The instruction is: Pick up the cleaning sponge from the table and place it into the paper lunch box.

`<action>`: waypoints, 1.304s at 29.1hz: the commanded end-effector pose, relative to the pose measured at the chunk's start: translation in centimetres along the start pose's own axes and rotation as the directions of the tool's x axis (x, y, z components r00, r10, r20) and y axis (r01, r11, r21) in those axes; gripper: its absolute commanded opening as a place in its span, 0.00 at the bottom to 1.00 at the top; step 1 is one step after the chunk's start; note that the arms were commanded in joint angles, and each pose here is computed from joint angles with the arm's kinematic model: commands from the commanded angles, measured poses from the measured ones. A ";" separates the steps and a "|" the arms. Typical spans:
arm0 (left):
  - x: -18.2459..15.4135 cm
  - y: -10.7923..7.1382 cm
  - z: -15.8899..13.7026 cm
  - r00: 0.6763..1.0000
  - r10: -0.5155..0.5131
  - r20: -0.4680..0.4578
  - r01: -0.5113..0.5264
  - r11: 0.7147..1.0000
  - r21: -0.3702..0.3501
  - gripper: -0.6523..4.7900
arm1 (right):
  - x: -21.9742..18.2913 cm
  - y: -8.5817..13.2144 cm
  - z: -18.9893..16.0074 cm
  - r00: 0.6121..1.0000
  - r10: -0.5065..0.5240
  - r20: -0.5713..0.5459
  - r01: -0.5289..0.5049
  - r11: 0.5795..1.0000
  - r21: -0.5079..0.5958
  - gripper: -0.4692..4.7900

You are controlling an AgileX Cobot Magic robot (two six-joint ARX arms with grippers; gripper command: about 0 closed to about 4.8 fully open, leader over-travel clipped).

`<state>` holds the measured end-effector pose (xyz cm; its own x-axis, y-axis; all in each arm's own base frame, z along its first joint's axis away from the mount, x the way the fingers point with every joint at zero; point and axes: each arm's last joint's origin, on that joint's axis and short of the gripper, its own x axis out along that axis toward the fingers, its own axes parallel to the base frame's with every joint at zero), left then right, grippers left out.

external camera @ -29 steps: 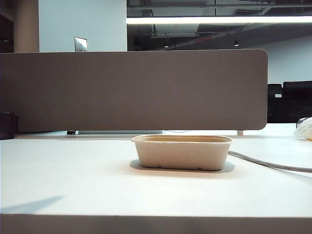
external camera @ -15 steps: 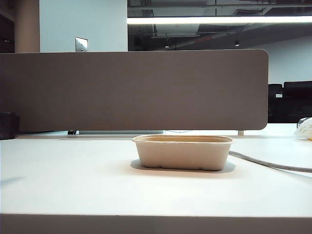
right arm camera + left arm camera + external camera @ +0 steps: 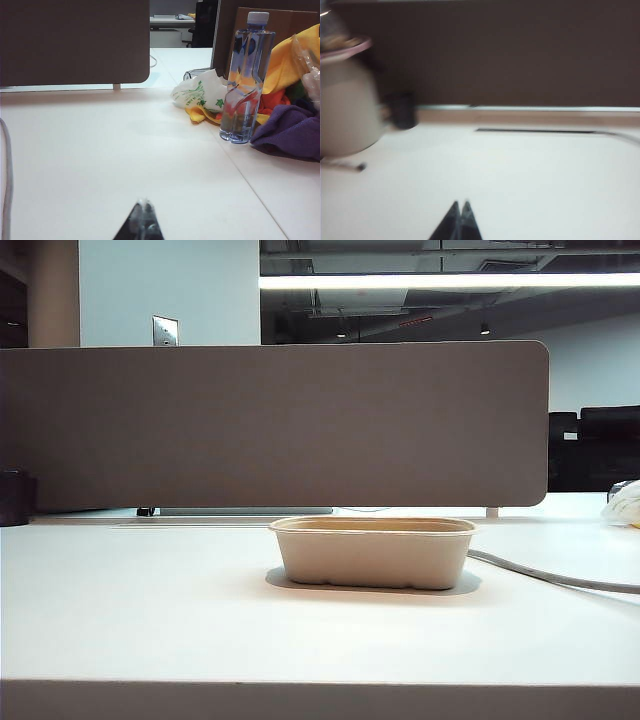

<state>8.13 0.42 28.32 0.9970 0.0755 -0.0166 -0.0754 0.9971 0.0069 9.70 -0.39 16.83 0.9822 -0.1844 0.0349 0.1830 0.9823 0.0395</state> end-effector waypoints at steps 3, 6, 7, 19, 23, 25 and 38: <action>-0.9 0.3 -3.9 0.993 0.080 0.092 -0.075 0.995 -0.060 0.11 | 0.0 0.0 0.2 1.000 0.000 0.016 0.000 1.000 0.004 0.08; -0.5 0.3 -5.4 0.993 0.076 0.091 -0.067 0.993 -0.101 0.11 | 0.0 0.0 0.2 1.000 -0.002 0.016 0.002 1.000 0.004 0.08; -0.4 0.3 -5.7 0.995 0.059 0.080 -0.051 0.993 -0.103 0.11 | 0.0 0.0 0.2 1.000 -0.002 0.016 0.002 1.000 0.004 0.08; 1.4 -0.2 -10.3 0.998 -0.054 0.032 0.058 0.990 -0.128 0.11 | 0.0 0.0 0.1 1.000 -0.001 0.004 0.001 1.000 0.002 0.08; 1.8 -0.5 -11.9 0.996 -0.084 0.003 0.083 0.981 -0.174 0.11 | 0.0 0.0 0.1 1.000 -0.001 0.001 0.001 1.000 0.001 0.08; 1.8 -0.7 -12.0 0.995 -0.102 -0.007 0.100 0.980 -0.174 0.11 | 0.0 0.0 0.1 1.000 -0.001 0.001 0.001 1.000 0.001 0.08; 1.7 -1.0 -12.3 0.990 -0.134 -0.036 0.134 0.991 -0.014 0.11 | 0.0 0.0 0.1 1.000 -0.001 0.001 0.001 1.000 0.001 0.08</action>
<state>9.71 -0.36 15.81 0.9956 -0.0590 -0.0726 0.0579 0.9982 -0.0173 9.71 -0.40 16.73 0.9824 -0.1851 0.0252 0.1841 0.9822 0.0375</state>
